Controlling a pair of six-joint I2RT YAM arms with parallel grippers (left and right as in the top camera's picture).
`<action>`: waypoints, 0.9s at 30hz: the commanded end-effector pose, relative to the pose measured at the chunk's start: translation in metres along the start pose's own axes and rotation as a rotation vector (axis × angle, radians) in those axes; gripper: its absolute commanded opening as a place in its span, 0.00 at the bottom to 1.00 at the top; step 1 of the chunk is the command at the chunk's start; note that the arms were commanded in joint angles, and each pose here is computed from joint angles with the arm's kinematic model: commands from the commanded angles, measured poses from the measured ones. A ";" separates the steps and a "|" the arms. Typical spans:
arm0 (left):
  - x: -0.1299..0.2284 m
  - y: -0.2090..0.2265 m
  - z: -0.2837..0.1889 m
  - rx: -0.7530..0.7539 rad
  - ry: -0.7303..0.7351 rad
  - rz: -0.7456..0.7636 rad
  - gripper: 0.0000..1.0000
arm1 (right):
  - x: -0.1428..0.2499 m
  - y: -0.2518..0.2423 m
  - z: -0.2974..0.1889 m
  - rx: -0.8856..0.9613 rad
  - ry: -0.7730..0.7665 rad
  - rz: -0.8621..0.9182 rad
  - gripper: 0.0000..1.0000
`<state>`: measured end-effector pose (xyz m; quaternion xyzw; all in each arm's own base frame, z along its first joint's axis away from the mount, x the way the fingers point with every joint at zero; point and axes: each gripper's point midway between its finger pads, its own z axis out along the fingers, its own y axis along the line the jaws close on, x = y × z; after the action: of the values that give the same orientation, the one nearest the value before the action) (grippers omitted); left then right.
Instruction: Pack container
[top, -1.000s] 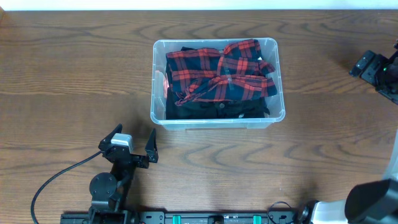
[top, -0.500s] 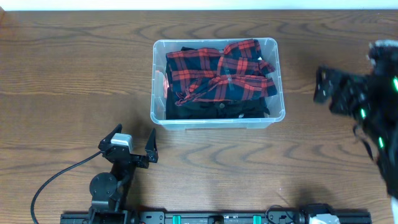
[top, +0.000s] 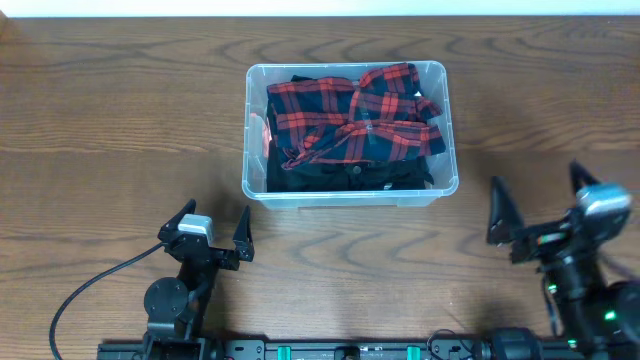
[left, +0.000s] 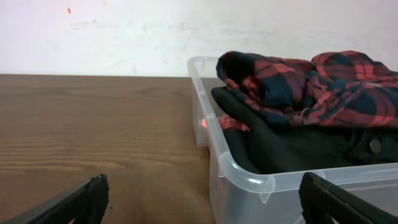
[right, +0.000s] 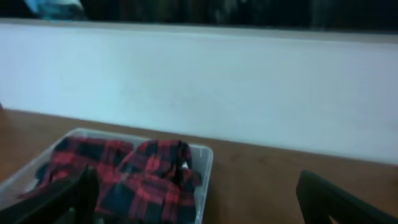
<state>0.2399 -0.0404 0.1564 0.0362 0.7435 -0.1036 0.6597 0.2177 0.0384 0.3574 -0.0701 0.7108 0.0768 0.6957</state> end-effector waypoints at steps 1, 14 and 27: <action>0.015 0.002 0.002 -0.006 0.035 -0.010 0.98 | 0.035 0.006 0.004 -0.048 -0.031 -0.078 0.99; 0.015 0.002 0.002 -0.006 0.035 -0.010 0.98 | 0.131 -0.001 0.019 -0.028 -0.135 -0.092 0.99; 0.015 0.003 0.002 -0.006 0.035 -0.010 0.98 | 0.173 -0.016 0.028 0.034 -0.057 -0.076 0.99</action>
<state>0.2399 -0.0403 0.1564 0.0360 0.7435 -0.1035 0.6597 0.2432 0.0374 0.1876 -0.0915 0.6841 0.0587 0.7212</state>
